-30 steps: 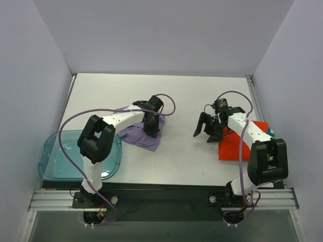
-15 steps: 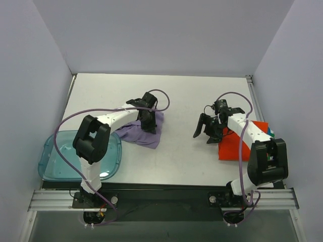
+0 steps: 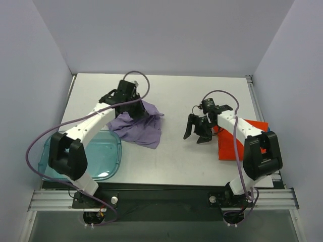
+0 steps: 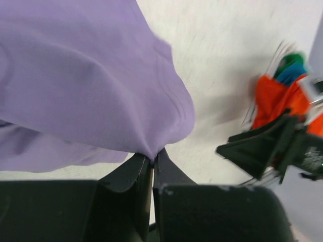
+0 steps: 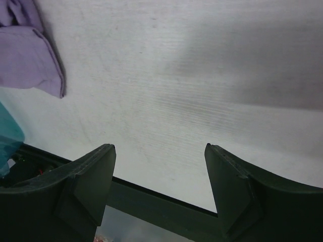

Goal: Fold and stack the t-shirts
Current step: Flatten out the tshirt

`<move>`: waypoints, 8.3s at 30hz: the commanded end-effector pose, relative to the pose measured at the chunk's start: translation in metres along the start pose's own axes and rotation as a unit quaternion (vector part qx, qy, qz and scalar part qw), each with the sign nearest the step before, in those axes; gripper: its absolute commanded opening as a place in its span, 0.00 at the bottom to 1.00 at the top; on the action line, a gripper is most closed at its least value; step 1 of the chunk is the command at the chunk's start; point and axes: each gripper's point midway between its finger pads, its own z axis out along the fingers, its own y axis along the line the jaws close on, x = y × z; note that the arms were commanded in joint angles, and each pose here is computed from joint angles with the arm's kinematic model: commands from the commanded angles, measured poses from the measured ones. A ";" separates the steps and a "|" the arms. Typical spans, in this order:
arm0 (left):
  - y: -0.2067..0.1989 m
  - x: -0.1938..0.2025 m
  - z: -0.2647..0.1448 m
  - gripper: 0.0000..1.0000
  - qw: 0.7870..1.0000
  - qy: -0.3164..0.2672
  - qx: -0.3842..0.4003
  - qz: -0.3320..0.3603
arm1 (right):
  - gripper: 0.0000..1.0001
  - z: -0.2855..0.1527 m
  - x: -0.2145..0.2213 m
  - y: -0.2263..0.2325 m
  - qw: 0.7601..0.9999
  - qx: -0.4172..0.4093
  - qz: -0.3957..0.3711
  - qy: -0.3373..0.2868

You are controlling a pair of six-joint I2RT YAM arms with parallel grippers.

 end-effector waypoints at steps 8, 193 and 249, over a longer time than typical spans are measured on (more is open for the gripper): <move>0.033 -0.120 -0.152 0.00 0.975 -0.214 0.033 -0.056 | 0.73 0.049 -0.037 0.115 0.994 -0.107 -0.031 0.007; -0.122 -0.112 -0.606 0.00 0.587 -0.756 0.245 0.157 | 0.00 -0.572 -0.081 0.048 0.625 0.027 -0.061 -0.778; 0.067 -0.202 -0.036 0.60 0.975 -0.216 0.036 0.023 | 0.87 -0.075 -0.212 0.027 0.962 0.015 -0.040 -0.269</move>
